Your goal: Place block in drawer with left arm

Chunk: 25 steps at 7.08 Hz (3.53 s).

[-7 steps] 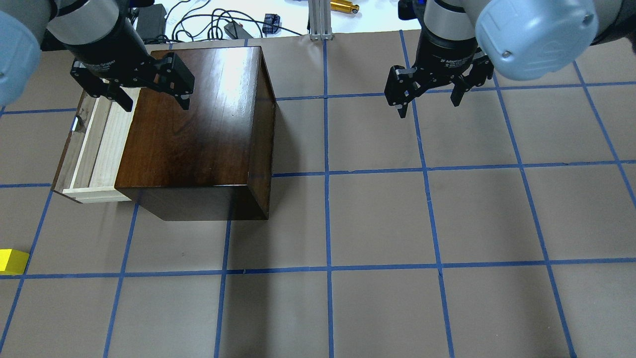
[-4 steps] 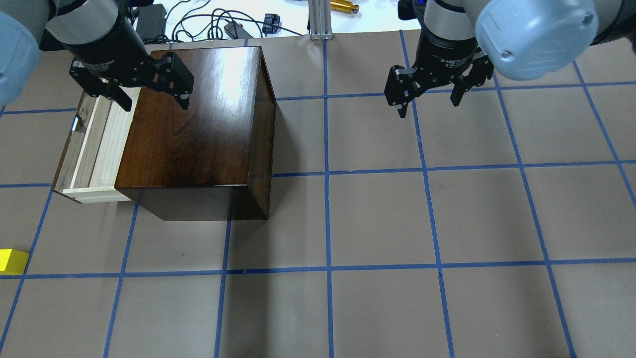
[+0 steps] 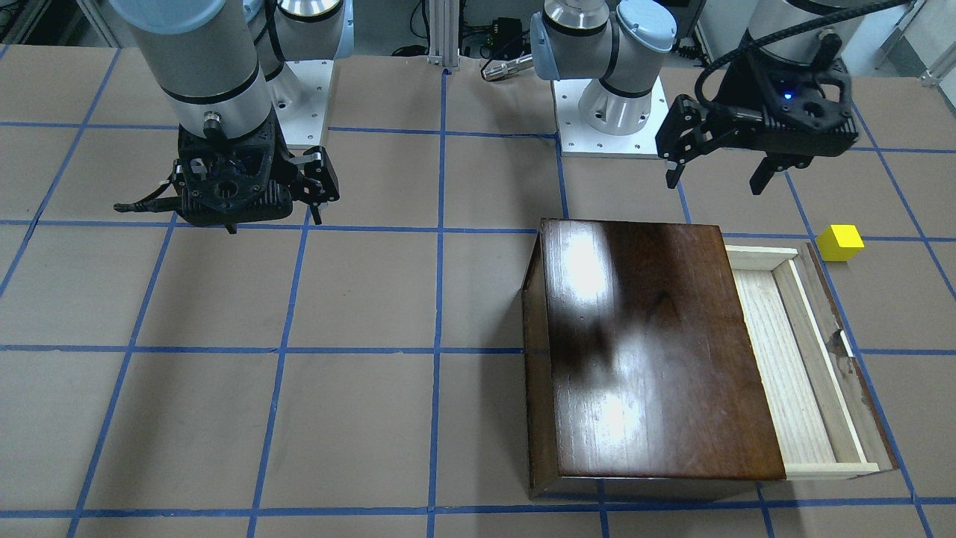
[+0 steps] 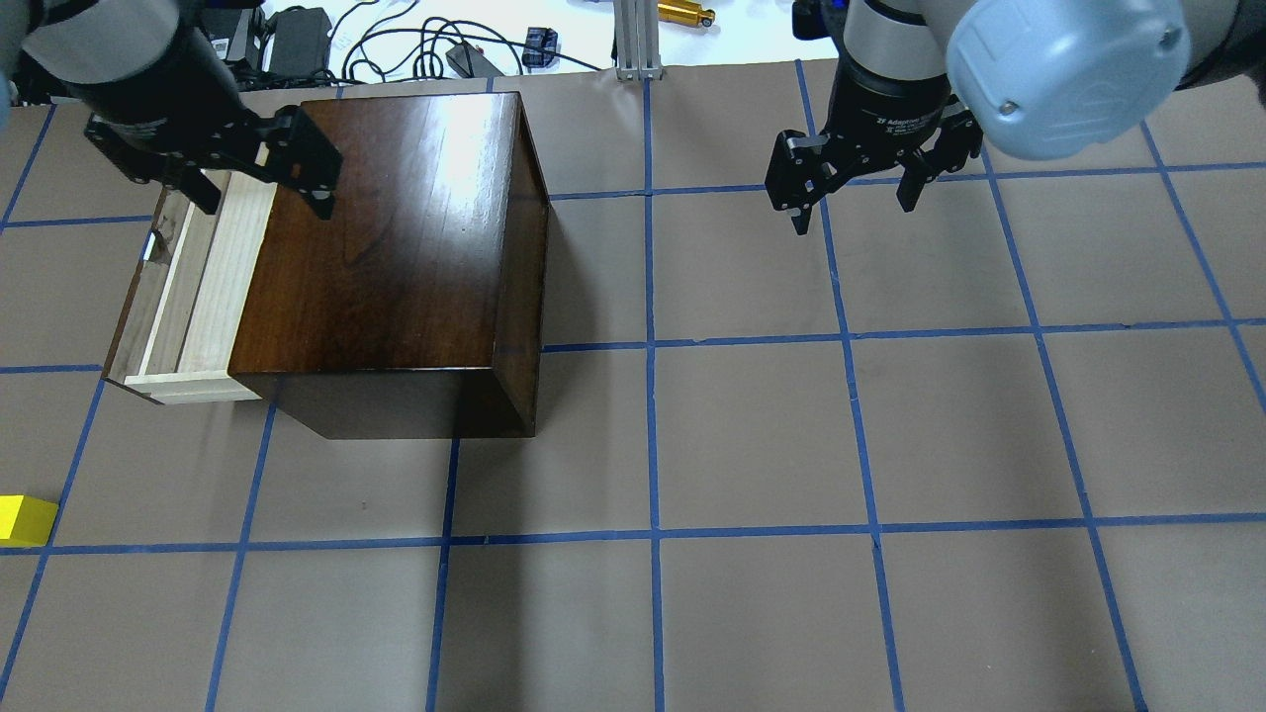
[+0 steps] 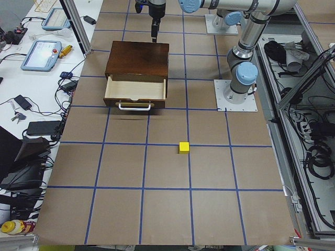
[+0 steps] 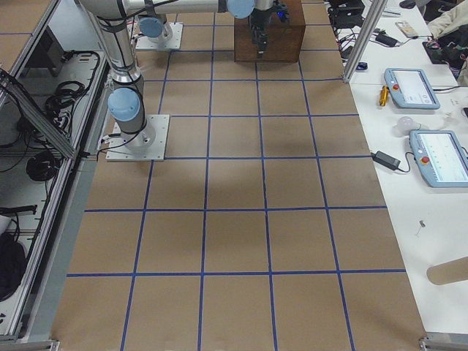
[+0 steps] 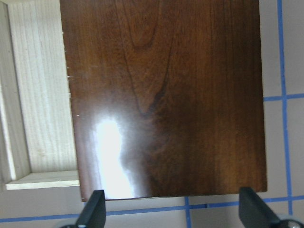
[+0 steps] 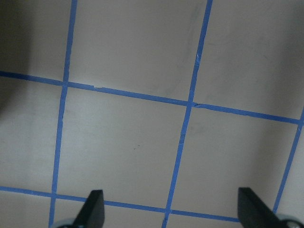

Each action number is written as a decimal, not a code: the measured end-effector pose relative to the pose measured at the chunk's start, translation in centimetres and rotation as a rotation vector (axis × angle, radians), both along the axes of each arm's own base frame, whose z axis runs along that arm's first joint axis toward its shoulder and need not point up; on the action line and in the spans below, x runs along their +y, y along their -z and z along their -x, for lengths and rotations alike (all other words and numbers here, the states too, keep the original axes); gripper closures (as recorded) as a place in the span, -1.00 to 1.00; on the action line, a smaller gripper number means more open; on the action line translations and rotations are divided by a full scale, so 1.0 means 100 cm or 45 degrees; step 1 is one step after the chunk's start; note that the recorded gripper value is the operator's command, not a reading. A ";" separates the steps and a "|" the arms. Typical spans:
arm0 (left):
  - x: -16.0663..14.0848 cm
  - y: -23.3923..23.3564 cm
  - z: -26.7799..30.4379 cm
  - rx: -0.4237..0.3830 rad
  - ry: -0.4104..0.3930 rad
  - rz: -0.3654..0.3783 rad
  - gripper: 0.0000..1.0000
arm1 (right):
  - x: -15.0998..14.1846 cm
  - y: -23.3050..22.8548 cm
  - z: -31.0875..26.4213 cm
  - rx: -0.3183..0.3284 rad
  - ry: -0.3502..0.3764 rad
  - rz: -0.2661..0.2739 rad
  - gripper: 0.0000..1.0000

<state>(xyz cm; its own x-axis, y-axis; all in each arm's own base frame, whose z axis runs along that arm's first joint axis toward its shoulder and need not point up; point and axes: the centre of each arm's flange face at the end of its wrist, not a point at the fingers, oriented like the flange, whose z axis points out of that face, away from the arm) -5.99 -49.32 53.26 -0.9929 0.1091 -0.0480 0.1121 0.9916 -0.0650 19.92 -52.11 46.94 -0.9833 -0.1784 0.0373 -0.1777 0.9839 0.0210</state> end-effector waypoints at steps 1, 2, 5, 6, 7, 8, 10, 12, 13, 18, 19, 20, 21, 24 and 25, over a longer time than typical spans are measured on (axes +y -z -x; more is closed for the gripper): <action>0.002 -0.004 -0.036 -0.023 0.028 -0.010 -1.00 | 0.000 0.000 0.000 0.000 0.000 0.000 -1.00; 0.004 -0.006 -0.070 -0.036 0.073 -0.026 -1.00 | 0.000 0.000 0.000 0.000 0.000 0.000 -1.00; 0.020 -0.003 -0.164 -0.035 0.180 -0.092 -1.00 | 0.000 0.000 0.000 0.000 -0.001 0.000 -1.00; 0.030 0.004 -0.205 -0.018 0.238 -0.126 -1.00 | 0.000 0.000 0.000 0.000 -0.001 0.000 -1.00; 0.044 0.017 -0.251 0.012 0.331 -0.161 -1.00 | 0.000 0.000 0.000 0.000 -0.001 0.000 -1.00; 0.059 0.039 -0.293 0.050 0.436 -0.189 -1.00 | 0.000 0.000 0.000 0.000 -0.001 0.000 -1.00; 0.086 0.094 -0.352 0.047 0.757 -0.185 -1.00 | 0.000 0.000 0.000 0.000 0.001 0.000 -1.00; 0.112 0.153 -0.390 -0.014 1.100 -0.166 -1.00 | 0.000 0.000 0.000 0.000 0.000 0.000 -1.00; 0.120 0.179 -0.401 -0.037 1.266 -0.164 -1.00 | 0.000 0.000 0.000 0.000 0.000 0.000 -1.00; 0.148 0.267 -0.433 0.042 1.683 -0.156 -1.00 | 0.000 0.000 0.000 0.000 -0.001 0.000 -1.00; 0.149 0.282 -0.435 0.040 1.718 -0.155 -1.00 | 0.000 0.000 0.000 0.000 -0.001 0.000 -1.00; 0.148 0.294 -0.436 0.036 1.739 -0.155 -1.00 | 0.000 0.000 0.000 0.000 -0.001 0.000 -1.00; 0.147 0.304 -0.438 0.042 1.752 -0.148 -1.00 | 0.000 0.000 0.000 0.000 0.000 0.000 -1.00; 0.144 0.324 -0.441 0.056 1.789 -0.130 -1.00 | 0.000 0.000 0.000 0.000 0.000 0.000 -1.00; 0.144 0.330 -0.443 0.057 1.810 -0.127 -1.00 | 0.000 0.000 0.000 0.000 0.000 0.000 -1.00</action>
